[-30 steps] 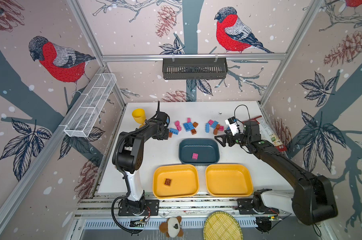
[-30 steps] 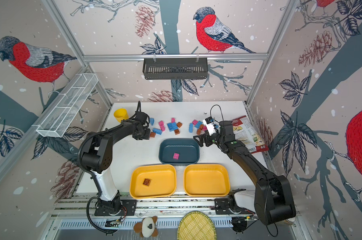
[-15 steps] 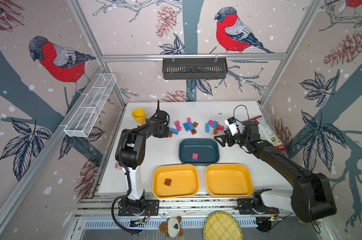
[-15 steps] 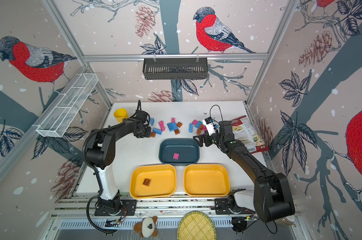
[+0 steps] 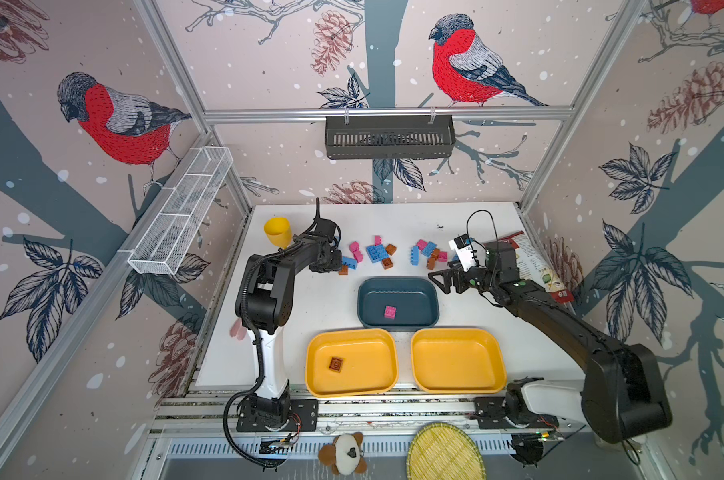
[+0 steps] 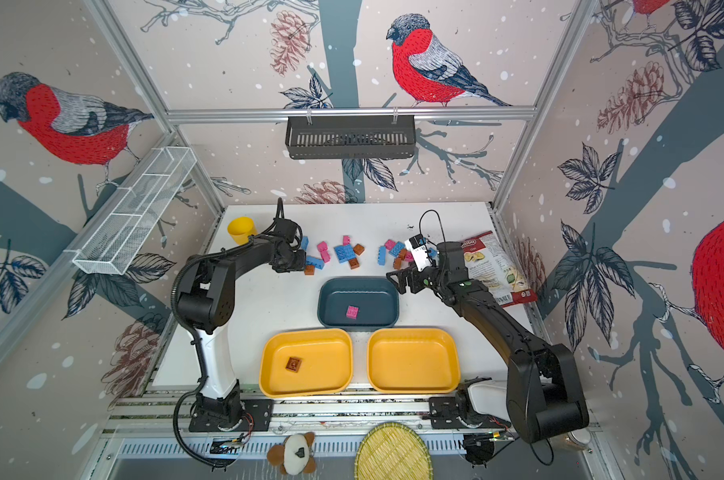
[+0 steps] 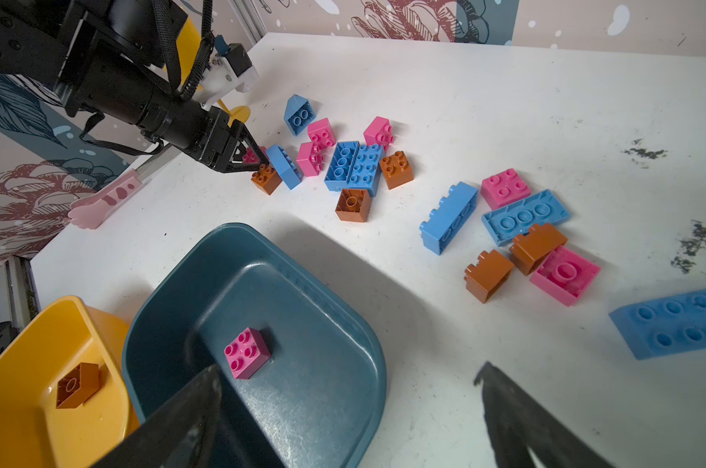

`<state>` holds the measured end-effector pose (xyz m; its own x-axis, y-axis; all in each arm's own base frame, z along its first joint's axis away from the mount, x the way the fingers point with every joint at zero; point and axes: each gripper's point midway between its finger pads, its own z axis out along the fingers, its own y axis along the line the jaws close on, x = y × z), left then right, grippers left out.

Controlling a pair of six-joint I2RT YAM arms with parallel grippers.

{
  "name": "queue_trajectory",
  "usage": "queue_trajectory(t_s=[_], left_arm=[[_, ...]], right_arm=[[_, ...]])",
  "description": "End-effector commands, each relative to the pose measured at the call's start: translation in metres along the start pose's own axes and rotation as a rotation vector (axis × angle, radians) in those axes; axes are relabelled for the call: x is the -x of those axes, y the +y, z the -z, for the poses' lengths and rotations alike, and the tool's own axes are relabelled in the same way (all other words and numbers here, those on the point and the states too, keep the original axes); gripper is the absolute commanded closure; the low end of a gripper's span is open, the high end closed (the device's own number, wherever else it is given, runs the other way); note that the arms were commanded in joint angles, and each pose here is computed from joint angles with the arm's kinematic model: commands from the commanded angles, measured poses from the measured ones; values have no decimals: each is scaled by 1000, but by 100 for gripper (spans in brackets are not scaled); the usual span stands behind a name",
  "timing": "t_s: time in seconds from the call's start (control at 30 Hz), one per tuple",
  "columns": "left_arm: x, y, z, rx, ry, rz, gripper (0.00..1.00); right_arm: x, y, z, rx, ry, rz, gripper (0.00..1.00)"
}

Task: Sort the legos into containers by color
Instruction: 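Close the left gripper on the pink brick and lift it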

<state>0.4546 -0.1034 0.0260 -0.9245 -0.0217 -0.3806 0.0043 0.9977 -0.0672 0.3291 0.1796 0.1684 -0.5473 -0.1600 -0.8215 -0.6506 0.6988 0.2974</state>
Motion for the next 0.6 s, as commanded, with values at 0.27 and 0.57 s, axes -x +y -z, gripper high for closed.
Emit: queue_trajectory(t_s=[0.27,0.57], left_arm=[[9,1,-6,-1,-19,43,52],[12,3,-8,1,-20,47,61]], right_arm=[[6,0,0,7,-18,12,1],[8,4,0,35,-21,12,1]])
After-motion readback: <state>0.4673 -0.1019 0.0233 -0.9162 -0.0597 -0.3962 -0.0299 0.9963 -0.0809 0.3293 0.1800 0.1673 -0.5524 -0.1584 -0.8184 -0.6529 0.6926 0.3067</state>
